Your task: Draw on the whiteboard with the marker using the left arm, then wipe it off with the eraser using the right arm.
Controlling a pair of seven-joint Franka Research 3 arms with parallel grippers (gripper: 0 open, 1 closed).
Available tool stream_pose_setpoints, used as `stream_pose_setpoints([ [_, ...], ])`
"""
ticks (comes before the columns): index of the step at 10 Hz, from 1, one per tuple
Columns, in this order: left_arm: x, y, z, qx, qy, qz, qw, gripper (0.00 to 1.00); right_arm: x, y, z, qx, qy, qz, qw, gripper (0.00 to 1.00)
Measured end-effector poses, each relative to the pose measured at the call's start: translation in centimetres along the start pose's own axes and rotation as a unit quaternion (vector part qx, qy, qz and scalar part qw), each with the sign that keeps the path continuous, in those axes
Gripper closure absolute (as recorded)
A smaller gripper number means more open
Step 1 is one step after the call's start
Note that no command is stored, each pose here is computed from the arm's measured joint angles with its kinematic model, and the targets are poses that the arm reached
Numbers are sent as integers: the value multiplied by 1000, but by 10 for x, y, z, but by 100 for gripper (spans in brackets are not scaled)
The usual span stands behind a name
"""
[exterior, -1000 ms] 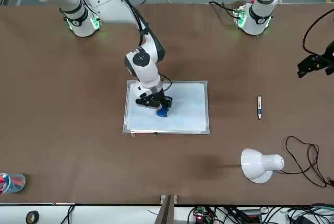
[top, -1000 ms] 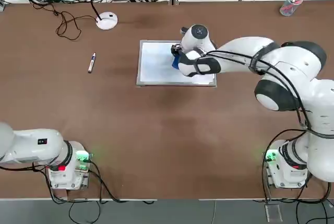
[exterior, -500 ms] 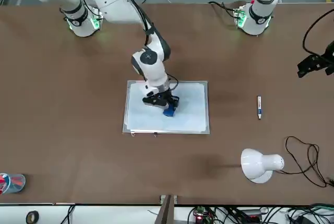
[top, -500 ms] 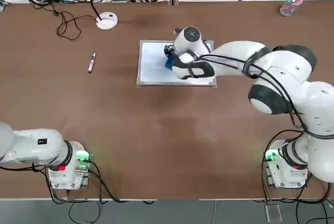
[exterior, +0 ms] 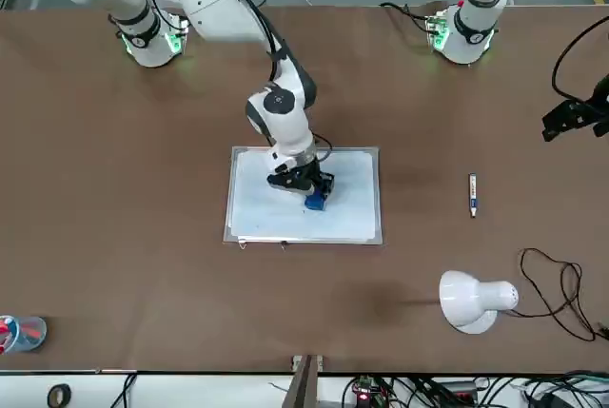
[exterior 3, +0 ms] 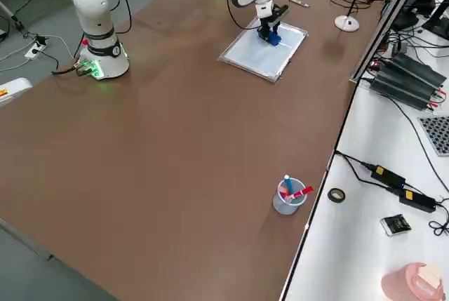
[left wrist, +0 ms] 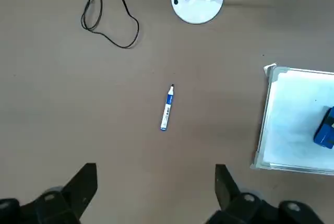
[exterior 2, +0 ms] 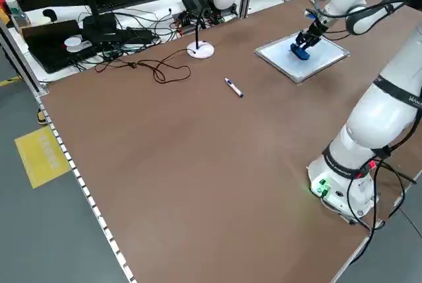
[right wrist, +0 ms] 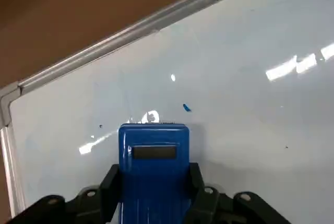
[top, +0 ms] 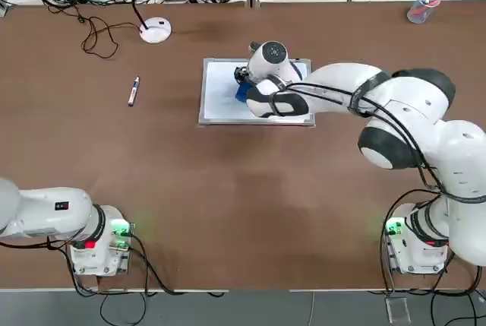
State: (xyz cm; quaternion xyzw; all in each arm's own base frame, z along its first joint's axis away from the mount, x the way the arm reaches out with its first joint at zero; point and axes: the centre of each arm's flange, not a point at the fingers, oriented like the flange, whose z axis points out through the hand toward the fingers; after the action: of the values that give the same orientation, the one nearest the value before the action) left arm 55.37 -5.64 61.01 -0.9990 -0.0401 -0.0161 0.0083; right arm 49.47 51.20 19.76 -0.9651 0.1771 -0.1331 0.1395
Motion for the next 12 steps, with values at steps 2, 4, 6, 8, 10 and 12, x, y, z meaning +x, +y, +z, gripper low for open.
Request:
stream_pose_setpoints([
  [2, 0, 0, 0, 0, 0, 0, 1000, 0, 11, 1, -3, -18, -10, -2, 1000, 44],
  [4, 0, 0, 0, 0, 0, 0, 1000, 0, 42, 13, -12, -54, -29, 0, 998, 44],
  [6, 0, 0, 0, 0, 0, 0, 1000, 0, 82, 26, -38, -84, -54, -1, 995, 44],
  [8, 0, 0, 0, 0, 0, 0, 1000, 0, 119, 35, -77, -89, -70, -2, 994, 44],
  [10, 0, 0, 0, 0, 0, 0, 1000, 0, 132, 44, -92, -87, -75, -7, 993, 44],
  [12, 0, 0, 0, 0, 0, 0, 1000, 0, 128, 58, -80, -86, -69, -15, 994, 44],
])
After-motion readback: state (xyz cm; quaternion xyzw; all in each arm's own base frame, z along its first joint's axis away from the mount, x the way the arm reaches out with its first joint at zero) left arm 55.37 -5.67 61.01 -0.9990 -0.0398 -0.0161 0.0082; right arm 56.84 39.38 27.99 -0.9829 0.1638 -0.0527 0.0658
